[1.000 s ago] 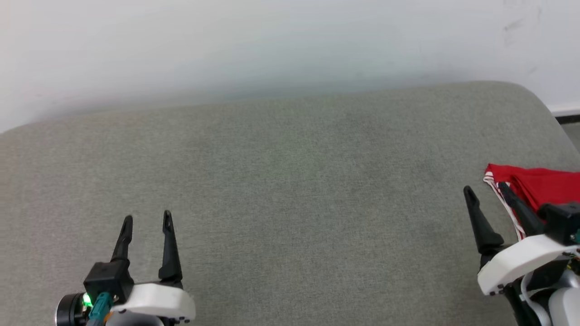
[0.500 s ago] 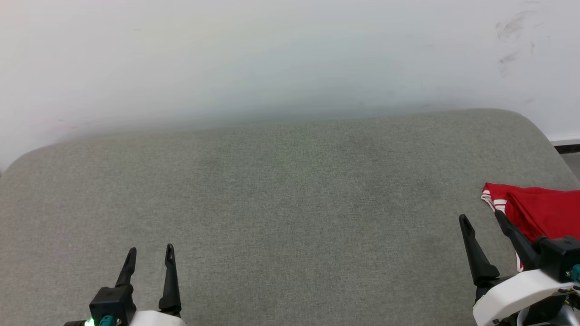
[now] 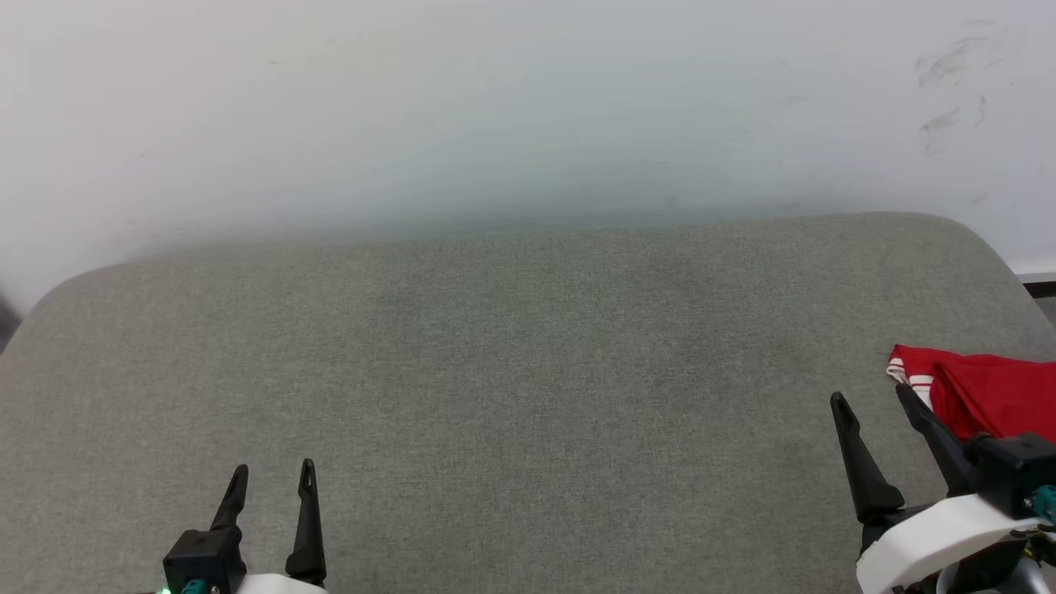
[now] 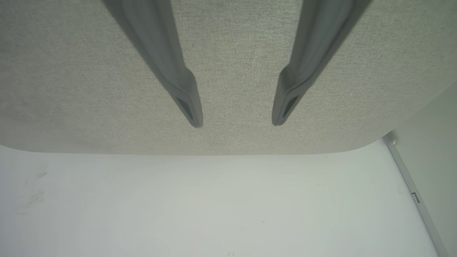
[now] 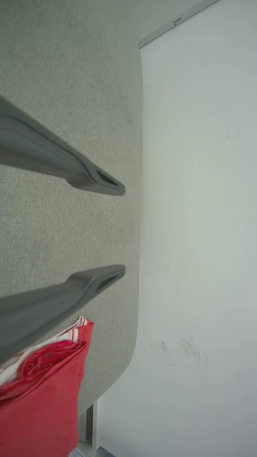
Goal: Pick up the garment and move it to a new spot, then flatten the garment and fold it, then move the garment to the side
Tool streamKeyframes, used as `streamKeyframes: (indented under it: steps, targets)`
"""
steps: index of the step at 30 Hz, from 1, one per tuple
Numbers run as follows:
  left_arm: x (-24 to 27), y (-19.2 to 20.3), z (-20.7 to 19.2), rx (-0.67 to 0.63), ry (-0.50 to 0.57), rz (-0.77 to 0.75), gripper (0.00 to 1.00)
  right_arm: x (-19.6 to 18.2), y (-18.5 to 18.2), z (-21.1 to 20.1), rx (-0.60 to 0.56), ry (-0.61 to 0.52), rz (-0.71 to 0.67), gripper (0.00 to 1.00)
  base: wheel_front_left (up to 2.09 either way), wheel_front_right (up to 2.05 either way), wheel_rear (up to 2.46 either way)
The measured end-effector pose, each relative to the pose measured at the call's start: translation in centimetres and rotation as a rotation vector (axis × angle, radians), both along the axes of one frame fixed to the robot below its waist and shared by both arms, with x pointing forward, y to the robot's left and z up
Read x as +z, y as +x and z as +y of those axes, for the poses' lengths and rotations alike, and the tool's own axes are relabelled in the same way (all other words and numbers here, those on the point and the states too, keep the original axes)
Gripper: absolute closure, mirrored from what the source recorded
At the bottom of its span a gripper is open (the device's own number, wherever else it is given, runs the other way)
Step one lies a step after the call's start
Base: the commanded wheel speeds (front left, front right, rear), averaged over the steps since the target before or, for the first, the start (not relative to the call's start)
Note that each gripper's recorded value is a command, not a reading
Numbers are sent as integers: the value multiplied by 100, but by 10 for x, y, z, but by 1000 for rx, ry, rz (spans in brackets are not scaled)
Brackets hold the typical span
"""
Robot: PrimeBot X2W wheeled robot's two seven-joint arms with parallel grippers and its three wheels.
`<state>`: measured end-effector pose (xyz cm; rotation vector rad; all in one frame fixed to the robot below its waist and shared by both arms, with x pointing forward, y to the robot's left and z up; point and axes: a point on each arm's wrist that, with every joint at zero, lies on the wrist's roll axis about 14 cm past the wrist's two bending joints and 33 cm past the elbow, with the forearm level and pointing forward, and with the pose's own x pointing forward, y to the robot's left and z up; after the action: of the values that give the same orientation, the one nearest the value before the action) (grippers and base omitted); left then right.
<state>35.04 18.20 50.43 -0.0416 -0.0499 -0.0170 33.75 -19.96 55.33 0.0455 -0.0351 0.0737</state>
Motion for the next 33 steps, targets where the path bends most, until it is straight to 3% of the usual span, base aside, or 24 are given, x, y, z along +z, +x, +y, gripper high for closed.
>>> streamKeyframes:
  steps: [7,8,13,33]
  targets:
    - [-4,0,1,0,1,14,0,2,1,1,3,-2,-6,0,0,0,0]
    - [-5,0,1,0,0,15,100,2,1,0,2,-2,-5,100,0,0,0]
    - [-23,-6,-1,9,-45,81,100,-14,0,0,0,39,45,100,0,0,0]
    - [-32,4,9,67,-457,175,100,-27,9,-1,-2,451,82,100,0,0,0]
